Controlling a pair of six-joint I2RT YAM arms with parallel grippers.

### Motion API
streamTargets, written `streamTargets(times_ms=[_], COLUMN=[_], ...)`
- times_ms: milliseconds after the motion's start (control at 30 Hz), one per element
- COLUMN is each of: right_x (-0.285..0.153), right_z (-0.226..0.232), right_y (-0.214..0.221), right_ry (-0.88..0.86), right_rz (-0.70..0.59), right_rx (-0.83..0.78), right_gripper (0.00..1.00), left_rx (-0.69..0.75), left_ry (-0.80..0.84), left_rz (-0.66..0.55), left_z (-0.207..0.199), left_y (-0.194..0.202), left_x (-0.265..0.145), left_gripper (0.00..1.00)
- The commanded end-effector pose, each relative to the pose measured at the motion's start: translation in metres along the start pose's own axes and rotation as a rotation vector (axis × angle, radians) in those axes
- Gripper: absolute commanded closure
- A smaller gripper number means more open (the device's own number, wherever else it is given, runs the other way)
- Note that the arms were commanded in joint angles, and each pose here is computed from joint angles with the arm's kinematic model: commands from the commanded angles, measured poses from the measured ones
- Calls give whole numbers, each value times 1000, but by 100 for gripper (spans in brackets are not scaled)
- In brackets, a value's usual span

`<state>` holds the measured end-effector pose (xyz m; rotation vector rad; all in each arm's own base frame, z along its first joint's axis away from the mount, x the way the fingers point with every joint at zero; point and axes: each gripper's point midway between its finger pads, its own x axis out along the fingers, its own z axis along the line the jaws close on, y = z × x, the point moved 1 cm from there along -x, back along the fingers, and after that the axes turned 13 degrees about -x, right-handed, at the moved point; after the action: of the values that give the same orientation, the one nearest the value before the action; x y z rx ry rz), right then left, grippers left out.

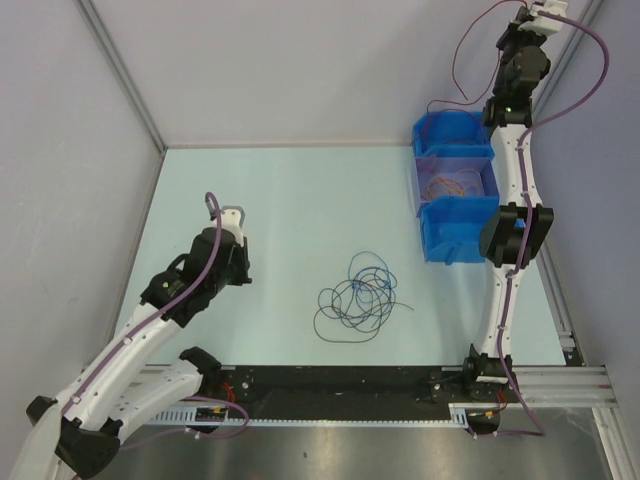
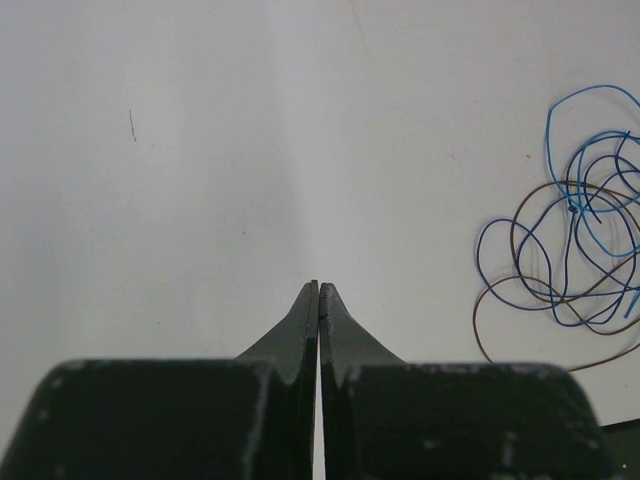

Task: Untangle the cables

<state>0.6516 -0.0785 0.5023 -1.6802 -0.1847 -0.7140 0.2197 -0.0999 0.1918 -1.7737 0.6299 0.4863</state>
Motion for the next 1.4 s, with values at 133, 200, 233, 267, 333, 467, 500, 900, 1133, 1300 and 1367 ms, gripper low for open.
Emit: streamTargets(times_ms=[133,200,233,267,333,467,500,900,1133,1300,1367], right_x=[3,4,4,4,5,5,4,-5,-5,-4,-3], right_z=[-23,-34,-38,-40,-48,-57,-58,-29,-38,-70,-81], right_y=[6,4,3,3,5,8,12,53,60,53,50], right_ry=[88,119,123,130,147,163,166,97,140,218,233], right_rz=[-10,-15,-16,-15,-11,3,10,84,93,96,95], right_rx=[-12,-17,-19,-21,-29,-37,-34,-75,-95,-99,-107], right_gripper=[100,100,100,100,100,100,100,100,100,100,100], left_rx=[-14,-14,-11,-12,-11,-11,-10,-8,-8,-8,-8], left_ry=[1,1,0,1,1,-1,-2,-4,-5,-3,-3], left_rz=[-13,-9,-4,-2,-2,-3,1,3,7,8,10], left_z=[0,0,0,-1,-1,0,0,0,0,-1,0], left_y=[-3,-2,-2,-1,-1,-1,-1,0,0,0,1], left_x=[2,3,4,4,4,4,5,6,6,7,7], left_gripper=[100,100,100,100,100,100,100,100,100,100,100])
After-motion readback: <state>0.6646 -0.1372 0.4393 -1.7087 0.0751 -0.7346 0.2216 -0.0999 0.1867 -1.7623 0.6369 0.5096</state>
